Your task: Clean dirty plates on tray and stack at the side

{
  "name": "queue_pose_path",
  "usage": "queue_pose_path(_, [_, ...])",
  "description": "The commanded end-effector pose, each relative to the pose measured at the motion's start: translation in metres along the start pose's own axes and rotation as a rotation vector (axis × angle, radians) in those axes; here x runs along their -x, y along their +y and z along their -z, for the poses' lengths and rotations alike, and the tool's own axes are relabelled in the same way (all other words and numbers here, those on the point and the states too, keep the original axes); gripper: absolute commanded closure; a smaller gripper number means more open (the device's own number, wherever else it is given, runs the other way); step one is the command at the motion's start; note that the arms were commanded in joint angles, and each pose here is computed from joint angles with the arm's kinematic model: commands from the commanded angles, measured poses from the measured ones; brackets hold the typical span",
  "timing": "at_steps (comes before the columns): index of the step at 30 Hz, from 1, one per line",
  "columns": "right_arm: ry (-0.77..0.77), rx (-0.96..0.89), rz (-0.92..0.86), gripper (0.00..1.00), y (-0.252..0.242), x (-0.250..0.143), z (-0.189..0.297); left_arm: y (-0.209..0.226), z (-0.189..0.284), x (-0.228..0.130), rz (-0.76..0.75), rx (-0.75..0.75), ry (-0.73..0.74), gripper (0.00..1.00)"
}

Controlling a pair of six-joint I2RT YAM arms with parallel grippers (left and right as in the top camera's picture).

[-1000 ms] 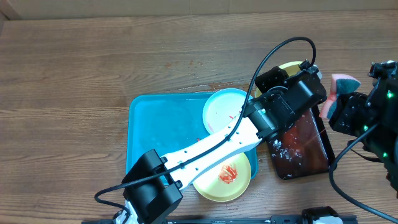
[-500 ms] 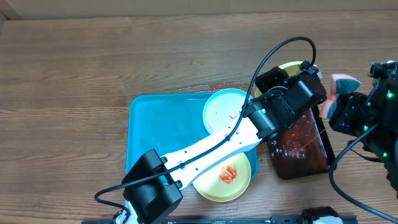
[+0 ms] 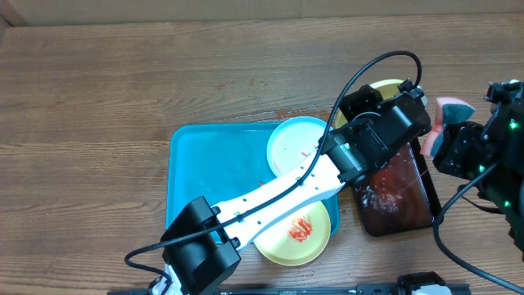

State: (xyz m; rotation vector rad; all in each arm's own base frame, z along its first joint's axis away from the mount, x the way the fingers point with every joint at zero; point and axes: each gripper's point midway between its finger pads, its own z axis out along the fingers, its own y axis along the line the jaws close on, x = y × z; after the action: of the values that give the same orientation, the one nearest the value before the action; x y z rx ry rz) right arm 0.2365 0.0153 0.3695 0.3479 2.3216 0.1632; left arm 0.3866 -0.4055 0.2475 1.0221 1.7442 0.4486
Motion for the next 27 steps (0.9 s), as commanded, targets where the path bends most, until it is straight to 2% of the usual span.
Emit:
queue_pose_path(1, [-0.019, 0.008, -0.010, 0.96, 0.0000, 0.0027, 0.0047, 0.0059, -0.0044, 0.0069, -0.058, 0.033, -0.006, 0.95])
queue_pose_path(24, [-0.019, 0.008, -0.010, 0.96, 0.0001, 0.0026, 0.0047, 0.0140, -0.0038, 0.0137, -0.089, 0.074, -0.024, 0.95])
queue_pose_path(27, [-0.019, 0.008, -0.014, 0.96, 0.0000, 0.0025, 0.0047, 0.0129, -0.0043, 0.0128, -0.047, 0.066, -0.024, 0.95])
